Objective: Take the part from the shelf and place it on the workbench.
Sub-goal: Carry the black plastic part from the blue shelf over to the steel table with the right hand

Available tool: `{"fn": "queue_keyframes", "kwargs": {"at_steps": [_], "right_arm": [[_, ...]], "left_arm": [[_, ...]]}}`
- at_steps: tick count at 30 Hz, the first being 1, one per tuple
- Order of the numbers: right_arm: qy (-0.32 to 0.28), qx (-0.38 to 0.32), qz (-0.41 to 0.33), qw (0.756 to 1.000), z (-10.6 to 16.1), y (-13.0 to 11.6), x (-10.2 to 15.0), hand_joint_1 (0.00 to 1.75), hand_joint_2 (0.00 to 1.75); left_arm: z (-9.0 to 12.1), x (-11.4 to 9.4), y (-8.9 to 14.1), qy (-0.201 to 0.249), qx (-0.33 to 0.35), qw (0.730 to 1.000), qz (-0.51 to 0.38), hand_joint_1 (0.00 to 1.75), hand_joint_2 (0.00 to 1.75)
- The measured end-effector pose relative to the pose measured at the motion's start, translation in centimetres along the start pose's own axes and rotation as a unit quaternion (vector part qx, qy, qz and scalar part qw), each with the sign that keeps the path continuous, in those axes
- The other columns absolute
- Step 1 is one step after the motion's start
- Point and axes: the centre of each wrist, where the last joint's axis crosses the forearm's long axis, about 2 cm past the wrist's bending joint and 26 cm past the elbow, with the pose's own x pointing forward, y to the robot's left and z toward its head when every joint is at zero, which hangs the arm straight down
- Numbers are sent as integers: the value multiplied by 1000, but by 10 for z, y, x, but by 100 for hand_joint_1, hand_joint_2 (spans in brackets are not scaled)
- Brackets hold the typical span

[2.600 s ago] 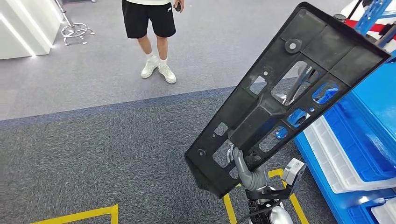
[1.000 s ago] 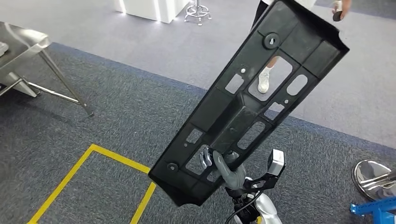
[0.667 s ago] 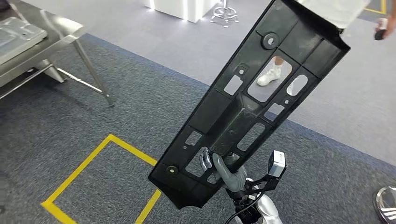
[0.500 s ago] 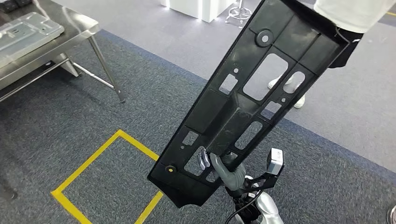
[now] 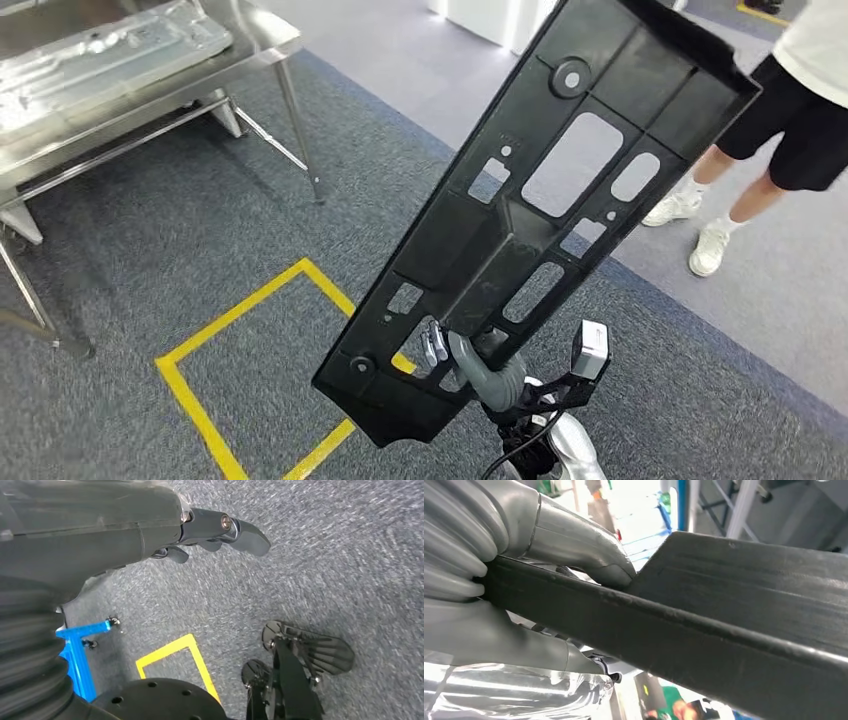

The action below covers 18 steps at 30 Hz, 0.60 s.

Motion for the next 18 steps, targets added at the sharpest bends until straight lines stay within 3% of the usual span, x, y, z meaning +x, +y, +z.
{"fn": "queue_keyframes", "kwargs": {"at_steps": [18], "right_arm": [[-10, -12, 23, 1000, 1, -10, 9, 175, 175]], "left_arm": [[0, -1, 0, -27, 1, 1000, 0, 0, 175]]}}
